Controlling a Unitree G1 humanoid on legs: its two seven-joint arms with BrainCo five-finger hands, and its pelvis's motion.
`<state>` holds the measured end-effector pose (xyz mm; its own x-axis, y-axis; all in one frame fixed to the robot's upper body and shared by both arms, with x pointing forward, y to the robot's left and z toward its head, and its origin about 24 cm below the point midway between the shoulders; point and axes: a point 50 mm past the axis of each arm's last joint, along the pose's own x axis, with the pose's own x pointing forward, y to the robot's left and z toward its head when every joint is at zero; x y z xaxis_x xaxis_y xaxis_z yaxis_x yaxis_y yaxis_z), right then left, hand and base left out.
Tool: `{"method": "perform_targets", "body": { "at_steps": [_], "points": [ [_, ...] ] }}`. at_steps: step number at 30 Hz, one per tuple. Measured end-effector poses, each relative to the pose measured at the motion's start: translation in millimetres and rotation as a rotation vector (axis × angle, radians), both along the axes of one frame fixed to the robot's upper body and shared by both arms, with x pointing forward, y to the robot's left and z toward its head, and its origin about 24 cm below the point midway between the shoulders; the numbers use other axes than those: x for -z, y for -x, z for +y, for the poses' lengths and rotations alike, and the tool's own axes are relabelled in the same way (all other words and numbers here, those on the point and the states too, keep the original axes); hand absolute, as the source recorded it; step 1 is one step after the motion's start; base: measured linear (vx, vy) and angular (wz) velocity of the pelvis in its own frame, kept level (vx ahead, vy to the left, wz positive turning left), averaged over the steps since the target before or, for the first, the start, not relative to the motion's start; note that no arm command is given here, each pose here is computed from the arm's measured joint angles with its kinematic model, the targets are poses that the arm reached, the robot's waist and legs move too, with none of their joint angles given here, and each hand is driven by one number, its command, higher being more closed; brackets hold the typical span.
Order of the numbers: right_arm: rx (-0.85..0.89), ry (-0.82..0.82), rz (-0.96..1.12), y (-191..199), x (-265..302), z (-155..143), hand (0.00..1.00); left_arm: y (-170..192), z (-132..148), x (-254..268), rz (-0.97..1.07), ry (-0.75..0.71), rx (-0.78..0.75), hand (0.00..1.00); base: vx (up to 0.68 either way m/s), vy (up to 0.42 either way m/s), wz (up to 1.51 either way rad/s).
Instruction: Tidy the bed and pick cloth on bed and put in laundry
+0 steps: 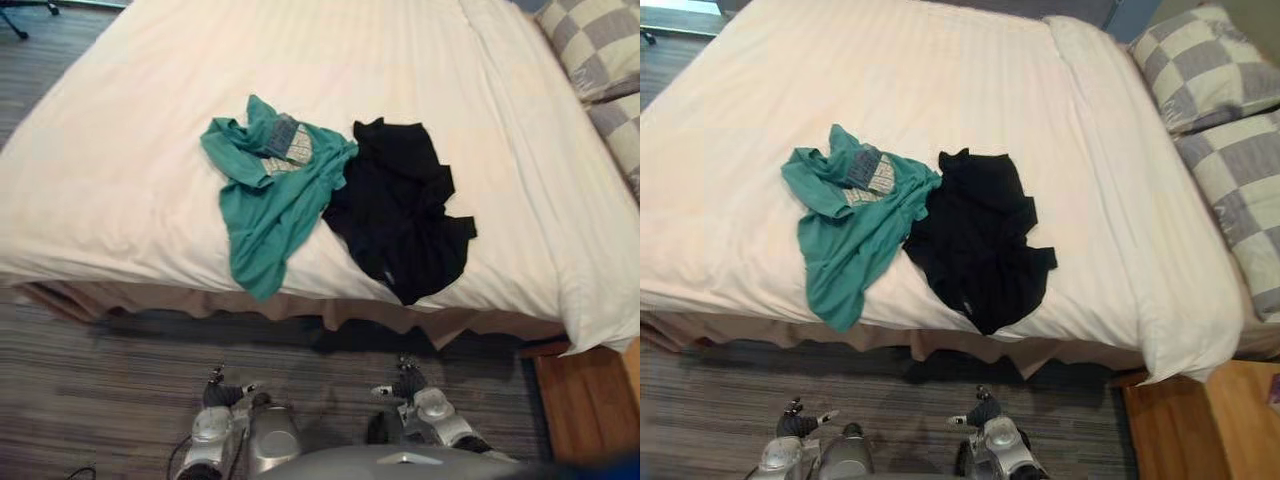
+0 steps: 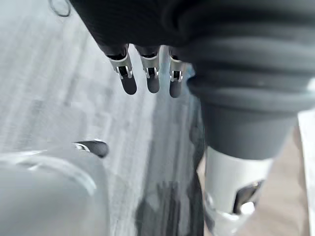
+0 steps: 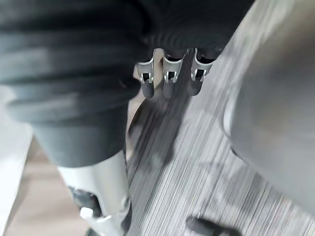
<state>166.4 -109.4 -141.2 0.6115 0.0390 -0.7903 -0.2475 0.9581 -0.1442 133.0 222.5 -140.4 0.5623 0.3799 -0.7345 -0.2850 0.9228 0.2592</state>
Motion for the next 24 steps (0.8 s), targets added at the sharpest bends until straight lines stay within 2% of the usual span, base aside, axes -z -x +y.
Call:
{"method": "perform_targets", "body": {
  "at_steps": [6, 14, 16, 19, 21, 24],
  "points": [
    [0.021, -0.011, 0.007, 3.3, 1.4, 0.7, 0.0, -5.8, -20.1, 1.5, 0.008, -0.002, 0.129, 0.0, 0.02, -0.008, 0.04],
    [0.093, -0.009, 0.039, 11.3, 5.5, -8.2, 0.0, -5.3, -28.5, 3.2, 0.015, 0.02, 0.146, 0.0, -0.02, 0.076, -0.04],
    [0.161, -0.042, 0.048, 12.1, 6.0, -10.0, 0.0, -4.8, -29.6, 3.7, 0.018, 0.028, 0.136, 0.0, -0.04, 0.068, 0.06],
    [0.316, -0.081, 0.063, 15.3, 7.7, -20.8, 0.0, -1.5, -28.2, 5.4, 0.025, 0.059, 0.05, 0.0, -0.01, 0.053, 0.06],
    [0.476, -0.112, 0.066, 18.7, 8.5, -32.1, 0.0, 5.1, -24.6, 8.6, 0.038, 0.1, -0.072, 0.0, 0.03, 0.031, 0.2],
    [0.717, -0.162, 0.084, 28.0, 11.5, -50.1, 0.0, 14.7, -13.1, 13.8, 0.084, 0.165, -0.334, 0.0, 0.09, 0.011, 0.23]
  ]
}}
